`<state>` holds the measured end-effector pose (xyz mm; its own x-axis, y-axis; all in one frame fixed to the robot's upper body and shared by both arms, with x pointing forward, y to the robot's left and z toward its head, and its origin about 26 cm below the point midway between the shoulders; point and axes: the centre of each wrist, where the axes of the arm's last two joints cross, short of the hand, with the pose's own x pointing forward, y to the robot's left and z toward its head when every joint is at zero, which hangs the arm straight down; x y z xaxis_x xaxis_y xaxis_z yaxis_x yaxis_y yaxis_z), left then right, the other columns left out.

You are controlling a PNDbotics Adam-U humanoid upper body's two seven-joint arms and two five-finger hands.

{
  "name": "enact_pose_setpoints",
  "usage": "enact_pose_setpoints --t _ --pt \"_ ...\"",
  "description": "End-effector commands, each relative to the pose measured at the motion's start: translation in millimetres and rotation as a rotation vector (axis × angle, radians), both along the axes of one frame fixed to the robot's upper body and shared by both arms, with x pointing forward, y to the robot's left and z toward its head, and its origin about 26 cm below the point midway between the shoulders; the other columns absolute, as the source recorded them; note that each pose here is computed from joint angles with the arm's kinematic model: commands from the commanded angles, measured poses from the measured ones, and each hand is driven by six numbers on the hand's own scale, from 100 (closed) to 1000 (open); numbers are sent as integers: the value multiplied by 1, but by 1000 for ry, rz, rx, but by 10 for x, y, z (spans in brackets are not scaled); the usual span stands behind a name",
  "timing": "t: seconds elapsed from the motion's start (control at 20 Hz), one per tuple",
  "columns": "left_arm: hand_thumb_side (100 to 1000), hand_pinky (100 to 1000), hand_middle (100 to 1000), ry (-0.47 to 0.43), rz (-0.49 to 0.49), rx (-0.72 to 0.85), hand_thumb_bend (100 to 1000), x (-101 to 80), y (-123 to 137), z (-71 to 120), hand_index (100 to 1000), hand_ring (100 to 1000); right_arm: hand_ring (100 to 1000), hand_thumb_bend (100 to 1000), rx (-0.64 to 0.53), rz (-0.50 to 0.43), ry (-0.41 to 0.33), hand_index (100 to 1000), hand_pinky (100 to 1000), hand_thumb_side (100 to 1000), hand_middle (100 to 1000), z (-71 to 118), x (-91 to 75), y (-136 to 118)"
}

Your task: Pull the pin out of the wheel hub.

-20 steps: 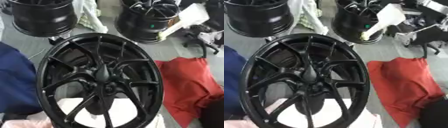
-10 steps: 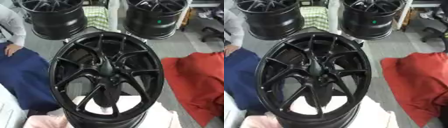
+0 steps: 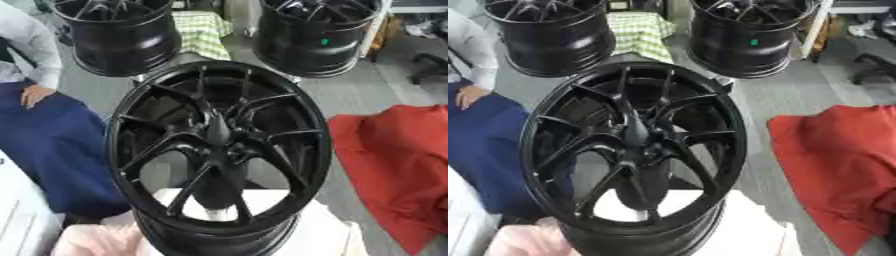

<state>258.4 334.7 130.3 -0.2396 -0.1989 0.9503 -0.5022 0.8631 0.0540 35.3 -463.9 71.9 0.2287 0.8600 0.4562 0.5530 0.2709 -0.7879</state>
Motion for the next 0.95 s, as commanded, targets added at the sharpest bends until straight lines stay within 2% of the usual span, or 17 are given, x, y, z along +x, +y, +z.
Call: enact_pose_setpoints --t 0.05,0.25,0.45,0.5,0.6,0.9,0.95 --pt "410 675 490 -27 -10 44 691 1 9 123 708 543 898 100 -17 2 -50 917 759 792 942 21 54 47" --pt "413 675 489 -39 -25 47 690 20 -6 151 707 542 870 100 6 33 -132 899 735 778 914 -26 133 105" --pt "413 674 487 -69 -43 57 687 60 -27 218 705 539 805 100 65 101 -280 832 699 671 816 -80 279 198" --pt "412 673 486 -80 -50 60 685 76 -39 241 703 538 789 100 89 127 -325 805 691 595 788 -93 346 233" --pt "410 672 484 -102 -64 61 683 107 -68 289 702 536 769 100 126 183 -387 767 677 505 757 -106 491 305" --pt "409 671 483 -125 -104 55 678 164 -162 344 701 535 736 100 250 374 -452 736 648 537 721 -111 923 561" --pt "417 672 485 -123 -106 59 675 164 -170 339 704 536 738 100 268 395 -462 736 645 574 723 -92 983 582"
